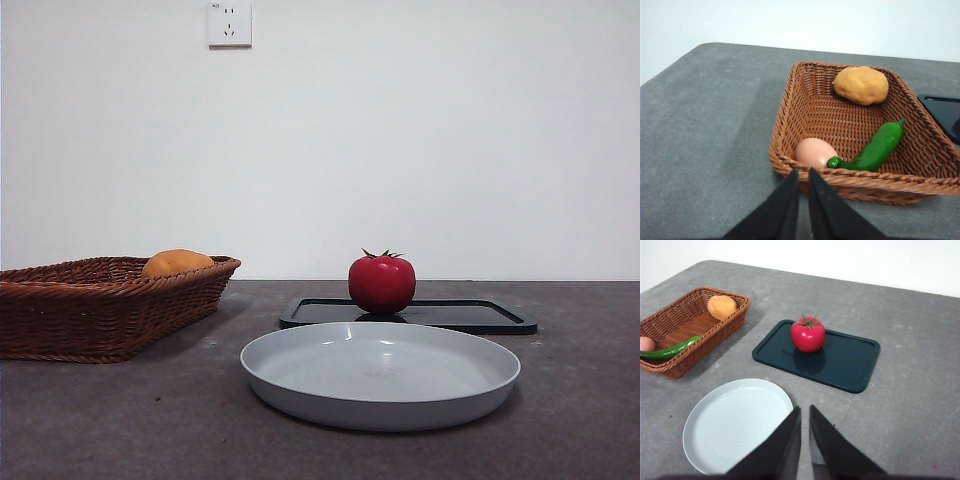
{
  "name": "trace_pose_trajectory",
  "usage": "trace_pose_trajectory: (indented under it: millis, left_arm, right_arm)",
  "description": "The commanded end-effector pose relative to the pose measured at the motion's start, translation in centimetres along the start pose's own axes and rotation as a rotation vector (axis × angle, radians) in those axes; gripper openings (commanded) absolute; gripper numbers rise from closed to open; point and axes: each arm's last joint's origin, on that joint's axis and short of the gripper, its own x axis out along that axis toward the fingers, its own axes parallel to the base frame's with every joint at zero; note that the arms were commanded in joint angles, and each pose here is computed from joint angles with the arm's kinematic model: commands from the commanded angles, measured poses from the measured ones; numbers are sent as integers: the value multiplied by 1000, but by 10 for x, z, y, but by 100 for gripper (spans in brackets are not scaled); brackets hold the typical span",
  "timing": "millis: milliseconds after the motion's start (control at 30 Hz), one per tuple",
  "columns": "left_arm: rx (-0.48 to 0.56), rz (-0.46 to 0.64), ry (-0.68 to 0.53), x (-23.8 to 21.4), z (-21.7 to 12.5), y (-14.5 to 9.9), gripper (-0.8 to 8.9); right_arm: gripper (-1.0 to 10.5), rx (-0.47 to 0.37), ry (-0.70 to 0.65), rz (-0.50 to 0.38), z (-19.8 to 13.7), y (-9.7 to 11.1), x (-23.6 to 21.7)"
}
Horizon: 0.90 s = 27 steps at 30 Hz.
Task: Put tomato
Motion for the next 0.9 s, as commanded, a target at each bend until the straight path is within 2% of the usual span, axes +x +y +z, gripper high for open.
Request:
trace_pose_trajectory:
  millis: [33,233,333,433,567,667,767,900]
  left_arm:
    - [6,2,25,2,-7,1,29]
    - [6,2,25,2,-7,1,29]
    - [6,1,26,2,-7,1,29]
    - [6,2,26,2,-7,1,29]
    - [6,2,26,2,-7,1,29]
    - [6,1,26,2,-7,1,29]
    - [6,2,26,2,-7,1,29]
    - [6,2,26,2,-7,1,29]
  right_arm:
    - [20,6,-11,8,2,1,-1]
    - [20,8,-24,-20,1,-1,0]
    - [20,-62,-83,-73,-3,-5,6]
    - [20,-68,-144,-120,-28,-15,21]
    - [20,-38,-239,-252,-77,-33,46]
    - [20,-22,-288,-320,-109,-44,61]
    - [20,-3,-289,-365,-133,-52,70]
    - [20,-13,-238,-357,-142,-57,74]
